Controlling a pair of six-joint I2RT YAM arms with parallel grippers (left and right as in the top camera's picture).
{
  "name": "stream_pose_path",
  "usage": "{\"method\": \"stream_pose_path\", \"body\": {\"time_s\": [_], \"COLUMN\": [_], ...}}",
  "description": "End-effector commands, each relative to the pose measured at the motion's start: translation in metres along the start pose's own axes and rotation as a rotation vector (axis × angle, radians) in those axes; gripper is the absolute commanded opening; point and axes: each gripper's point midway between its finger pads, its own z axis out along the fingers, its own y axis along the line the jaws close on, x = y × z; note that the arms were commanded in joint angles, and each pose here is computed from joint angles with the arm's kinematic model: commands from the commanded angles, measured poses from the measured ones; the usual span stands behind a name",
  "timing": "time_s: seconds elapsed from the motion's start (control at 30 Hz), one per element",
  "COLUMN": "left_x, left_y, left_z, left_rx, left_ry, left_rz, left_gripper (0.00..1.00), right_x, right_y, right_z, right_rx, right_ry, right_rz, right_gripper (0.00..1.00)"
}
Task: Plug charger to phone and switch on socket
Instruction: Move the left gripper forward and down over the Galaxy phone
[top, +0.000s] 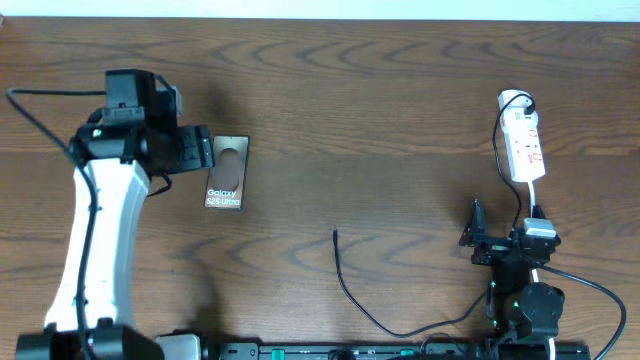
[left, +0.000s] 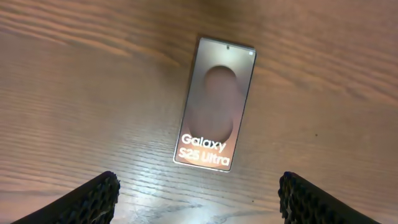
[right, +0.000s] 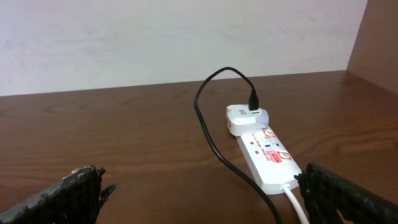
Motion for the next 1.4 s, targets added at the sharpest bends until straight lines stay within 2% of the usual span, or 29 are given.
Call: {"method": "stream_pose_path", "body": {"time_s": [0.0,0.07,0.1,0.13,0.17,0.2,0.23,0.27,0.33,0.5,0.77,0.93,1.13,1.37], "left_x": [-0.003,-0.003,-0.002,-0.002,-0.002,-0.002,-0.002,-0.001,0.003,0.006,-0.011,-0.005,0.011,0.019], "left_y": [-0.001,-0.001,-0.001,-0.001,-0.001,-0.001,-0.001,0.000,0.000,-0.001,-0.011,-0.017,-0.021,-0.018], "left_z": [0.004,0.008,0.009,0.009,0.009,0.009,0.009,0.009,0.009,0.007,0.007,0.031,0.066,0.087], "left_rx": [0.015,0.013,0.013,0.013,0.013,0.013,0.012,0.011,0.007,-0.001,-0.043,-0.131,-0.138,-0.150], "left_ry": [0.014,0.022,0.028,0.029,0.030,0.030,0.030,0.032,0.048,0.064,0.078,0.163,0.277,0.335], "left_rz": [-0.018,-0.019,-0.019,-0.019,-0.019,-0.019,-0.019,-0.020,-0.022,-0.036,0.016,0.085,0.088,0.082], "left_gripper": [0.83,0.83,0.77,0.52,0.19,0.08,0.08,0.16,1.00,1.00,1.00,1.00,1.00,1.00], "right_x": [0.001,0.001,0.001,0.001,0.001,0.001,0.001,0.001,0.001,0.001,0.001,0.001,0.001,0.001], "right_y": [0.000,0.000,0.000,0.000,0.000,0.000,0.000,0.000,0.000,0.000,0.000,0.000,0.000,0.000], "right_z": [0.000,0.000,0.000,0.000,0.000,0.000,0.000,0.000,0.000,0.000,0.000,0.000,0.000,0.000], "right_rx": [0.003,0.003,0.003,0.003,0.003,0.003,0.003,0.003,0.003,0.003,0.003,0.003,0.003,0.003], "right_ry": [0.002,0.002,0.002,0.002,0.002,0.002,0.002,0.002,0.002,0.002,0.002,0.002,0.002,0.002], "right_rz": [-0.013,-0.012,-0.012,-0.012,-0.013,-0.012,-0.013,-0.013,-0.012,-0.012,-0.012,-0.012,-0.012,-0.013], "right_gripper": [0.99,0.99,0.99,0.99,0.99,0.99,0.99,0.99,0.99,0.99,0.99,0.99,0.99,0.99]}}
